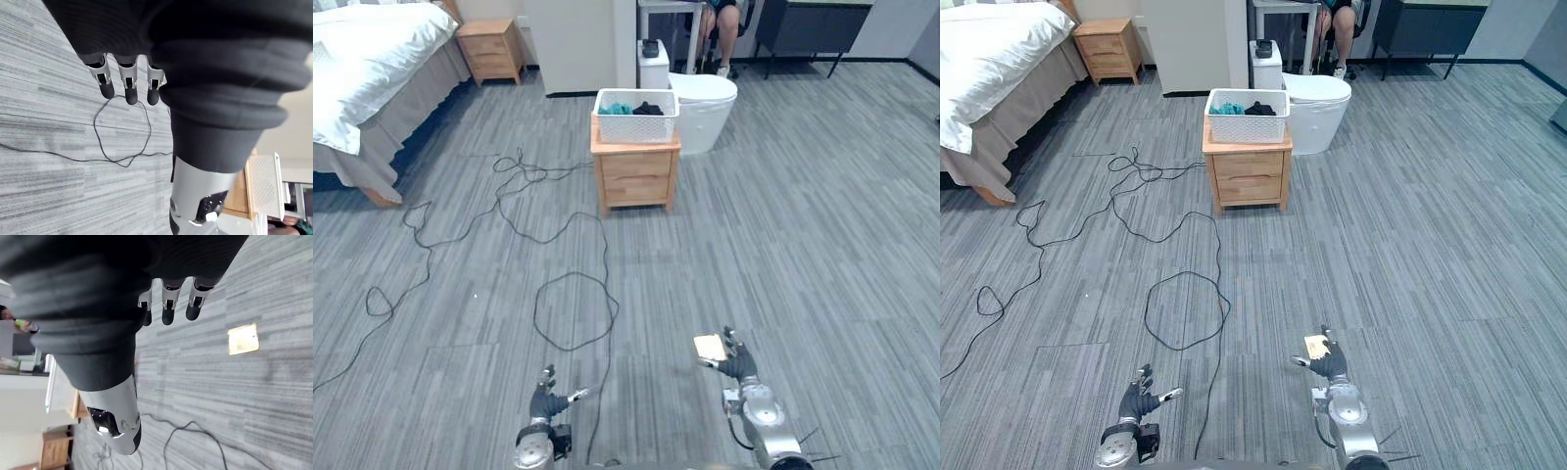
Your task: Pick up the laundry basket with both hands and put the clothes into the washing machine.
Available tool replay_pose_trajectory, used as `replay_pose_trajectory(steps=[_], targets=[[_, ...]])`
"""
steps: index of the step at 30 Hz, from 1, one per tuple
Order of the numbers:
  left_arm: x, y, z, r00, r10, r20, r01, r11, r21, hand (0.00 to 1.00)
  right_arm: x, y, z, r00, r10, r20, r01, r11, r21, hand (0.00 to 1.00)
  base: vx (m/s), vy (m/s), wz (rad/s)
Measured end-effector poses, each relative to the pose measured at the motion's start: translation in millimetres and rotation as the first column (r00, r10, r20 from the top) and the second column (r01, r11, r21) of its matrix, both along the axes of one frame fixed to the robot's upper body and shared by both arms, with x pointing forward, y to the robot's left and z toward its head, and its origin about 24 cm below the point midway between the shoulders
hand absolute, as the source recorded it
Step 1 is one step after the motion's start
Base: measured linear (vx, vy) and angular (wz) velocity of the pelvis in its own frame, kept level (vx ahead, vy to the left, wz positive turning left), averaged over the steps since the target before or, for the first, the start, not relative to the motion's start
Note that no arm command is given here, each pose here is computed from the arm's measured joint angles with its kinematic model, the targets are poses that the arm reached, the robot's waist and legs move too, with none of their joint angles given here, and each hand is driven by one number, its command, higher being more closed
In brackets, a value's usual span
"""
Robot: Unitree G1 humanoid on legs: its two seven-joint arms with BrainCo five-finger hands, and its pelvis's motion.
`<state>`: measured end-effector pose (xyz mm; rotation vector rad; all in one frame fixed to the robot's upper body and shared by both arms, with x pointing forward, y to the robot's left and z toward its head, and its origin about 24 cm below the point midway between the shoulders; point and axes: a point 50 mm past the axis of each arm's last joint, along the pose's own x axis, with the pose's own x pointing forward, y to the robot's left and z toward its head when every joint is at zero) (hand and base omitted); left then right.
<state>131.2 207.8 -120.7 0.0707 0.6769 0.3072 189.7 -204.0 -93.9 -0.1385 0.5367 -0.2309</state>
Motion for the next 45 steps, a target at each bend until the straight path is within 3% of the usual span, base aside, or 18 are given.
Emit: replay_pose_trajectory(steps=[6, 13, 19, 30, 39, 45], targets=[[-7, 11, -1, 0.999, 0.038, -0.016, -0.038, 0.999, 0.015, 0.00, -12, -20, -4, 0.994, -0.110, -0.023, 0.111, 0.993, 0.031, 0.00, -0.13, -0.041, -0.02], [-26, 19, -5, 0.994, 0.086, -0.059, -0.085, 0.996, 0.027, 0.00, -45, -56, -10, 0.939, -0.340, -0.051, 0.344, 0.934, 0.094, 0.00, 0.01, -0.028, 0.11], [-24, 19, -2, 0.996, 0.074, -0.050, -0.072, 0.997, 0.037, 0.00, -45, -59, -9, 0.921, -0.387, -0.041, 0.388, 0.909, 0.150, 0.00, 0.08, -0.011, 0.07], [-5, 17, 14, 0.996, 0.060, 0.058, -0.062, 0.997, 0.033, 0.00, -12, -55, 4, 0.918, -0.394, 0.039, 0.378, 0.902, 0.209, 0.00, 0.08, 0.045, -0.16], [27, 18, 26, 0.991, 0.014, 0.136, -0.021, 0.999, 0.049, 0.00, 10, -40, 13, 0.963, -0.257, 0.078, 0.239, 0.952, 0.189, 0.00, 0.42, 0.031, 0.22], [26, 9, 19, 0.993, 0.037, 0.108, -0.038, 0.999, 0.014, 0.00, 15, -35, 18, 0.979, -0.179, 0.098, 0.164, 0.976, 0.145, 0.00, 0.70, -0.176, 0.15]])
